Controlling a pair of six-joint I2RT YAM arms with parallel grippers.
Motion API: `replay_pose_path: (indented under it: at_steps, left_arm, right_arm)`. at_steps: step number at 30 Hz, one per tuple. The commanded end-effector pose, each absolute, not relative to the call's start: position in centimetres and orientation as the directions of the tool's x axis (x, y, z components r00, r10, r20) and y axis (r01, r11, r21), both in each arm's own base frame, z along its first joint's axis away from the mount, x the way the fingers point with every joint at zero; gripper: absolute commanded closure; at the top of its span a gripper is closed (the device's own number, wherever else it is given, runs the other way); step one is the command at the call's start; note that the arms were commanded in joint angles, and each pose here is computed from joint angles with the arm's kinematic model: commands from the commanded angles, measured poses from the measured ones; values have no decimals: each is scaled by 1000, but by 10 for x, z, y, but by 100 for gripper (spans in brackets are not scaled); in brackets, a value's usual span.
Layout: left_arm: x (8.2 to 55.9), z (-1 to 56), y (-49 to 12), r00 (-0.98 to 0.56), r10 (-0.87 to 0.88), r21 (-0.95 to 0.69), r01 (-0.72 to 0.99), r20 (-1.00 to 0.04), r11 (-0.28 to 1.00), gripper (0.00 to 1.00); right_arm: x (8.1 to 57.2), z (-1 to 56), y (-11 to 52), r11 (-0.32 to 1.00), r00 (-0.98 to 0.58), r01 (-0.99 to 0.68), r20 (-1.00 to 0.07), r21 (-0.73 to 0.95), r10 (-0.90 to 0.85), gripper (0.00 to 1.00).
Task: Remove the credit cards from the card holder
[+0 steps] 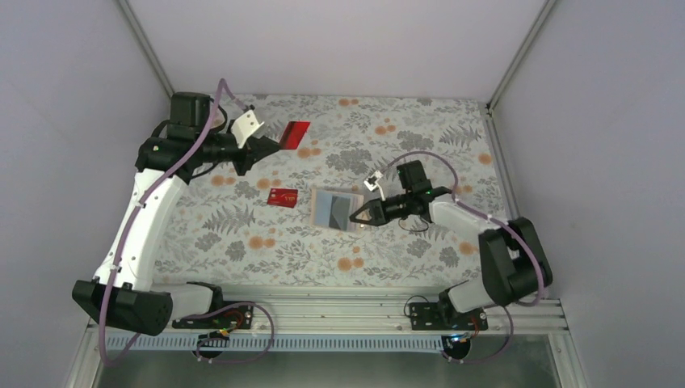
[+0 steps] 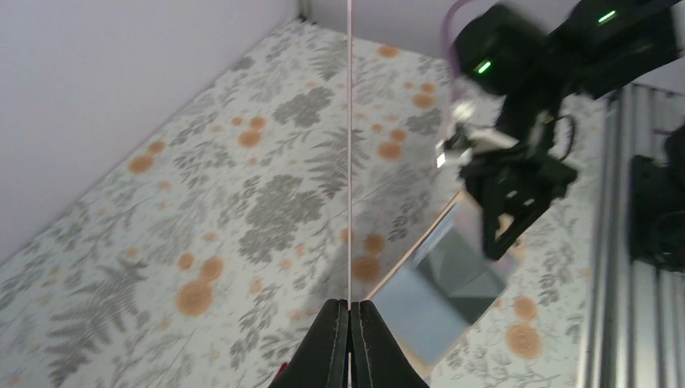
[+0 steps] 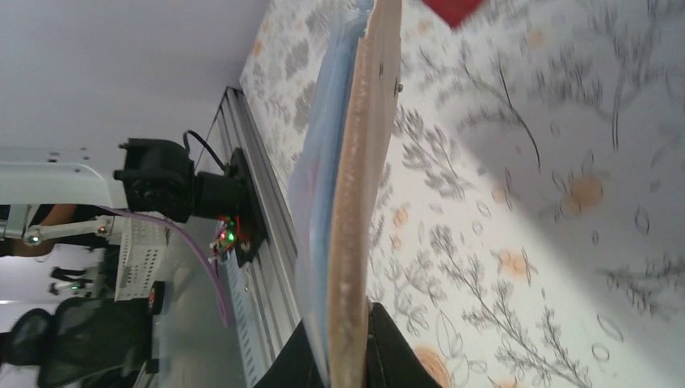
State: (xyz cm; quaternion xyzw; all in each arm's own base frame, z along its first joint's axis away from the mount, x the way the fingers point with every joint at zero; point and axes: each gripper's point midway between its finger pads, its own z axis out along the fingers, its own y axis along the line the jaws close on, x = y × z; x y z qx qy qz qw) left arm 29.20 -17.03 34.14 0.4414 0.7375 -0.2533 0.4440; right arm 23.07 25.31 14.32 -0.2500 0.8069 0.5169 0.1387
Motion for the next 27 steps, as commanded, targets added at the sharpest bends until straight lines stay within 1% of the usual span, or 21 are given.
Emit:
replay_pose_path:
  at_steps: [1,5,6,7,8,9,10,12,14,16,17,18,19,20,22,24,26,27]
  left_arm:
    - [267,362,-191,-174,337,-59,944,-925,326,98]
    - [256,366,-196,-183,304,-101,959,-935,265,98]
    - [254,367,-197,-188,297,-111,960,-936,257,98]
    - [252,368,-198,-191,291,-119,962,-938,246,98]
    - [250,369,-198,-193,285,-126,964,-939,236,98]
    - [248,371,-199,-194,278,-132,965,-941,225,98]
    - [246,373,-200,-193,272,-136,967,-943,215,98]
    - [240,378,-201,-185,259,-138,972,-948,192,98]
    - [235,383,-202,-175,247,-135,976,-953,169,98]
    - [228,389,-203,-162,231,-133,982,-959,136,98]
    - [225,392,-204,-156,221,-134,984,-963,114,98]
    - [221,396,-205,-153,210,-135,986,-966,97,98]
    - [218,401,-205,-151,196,-138,987,-969,80,98]
    - [215,409,-206,-141,181,-131,989,-973,63,98]
    - [208,423,-206,-135,149,-132,991,-980,30,98]
    - [201,435,-207,-125,124,-126,992,-984,-1,98]
    - [199,442,-207,-133,114,-134,991,-985,4,98]
    - [198,443,-207,-139,115,-139,990,-984,11,98]
  right_arm:
    - [229,119,255,305,-871,-485,-419,820,-257,96]
    - [237,86,248,386,-909,-411,-341,826,-239,96]
    - [241,81,245,414,-917,-395,-330,820,-223,93]
    - [246,77,239,450,-926,-376,-320,810,-199,85]
    - [253,74,231,493,-934,-358,-318,793,-165,71]
    - [261,71,222,547,-939,-334,-321,768,-124,51]
    - [270,70,210,601,-942,-306,-327,738,-78,40]
    - [288,72,182,717,-931,-245,-365,652,14,27]
    - [308,85,148,845,-892,-170,-444,507,88,16]
    - [324,118,124,912,-825,-121,-550,393,127,5]
    - [328,144,128,907,-782,-163,-612,388,122,2]
    - [327,180,145,868,-720,-281,-688,410,92,1]
    - [316,218,171,785,-643,-452,-765,423,42,1]
    - [298,262,197,673,-543,-611,-840,416,26,1]
    - [248,341,233,451,-325,-836,-944,313,53,1]
    - [208,397,254,309,-154,-933,-980,186,125,1]
    - [178,440,267,197,-19,-978,-972,66,233,1]
    - [171,449,273,163,6,-986,-963,39,268,1]
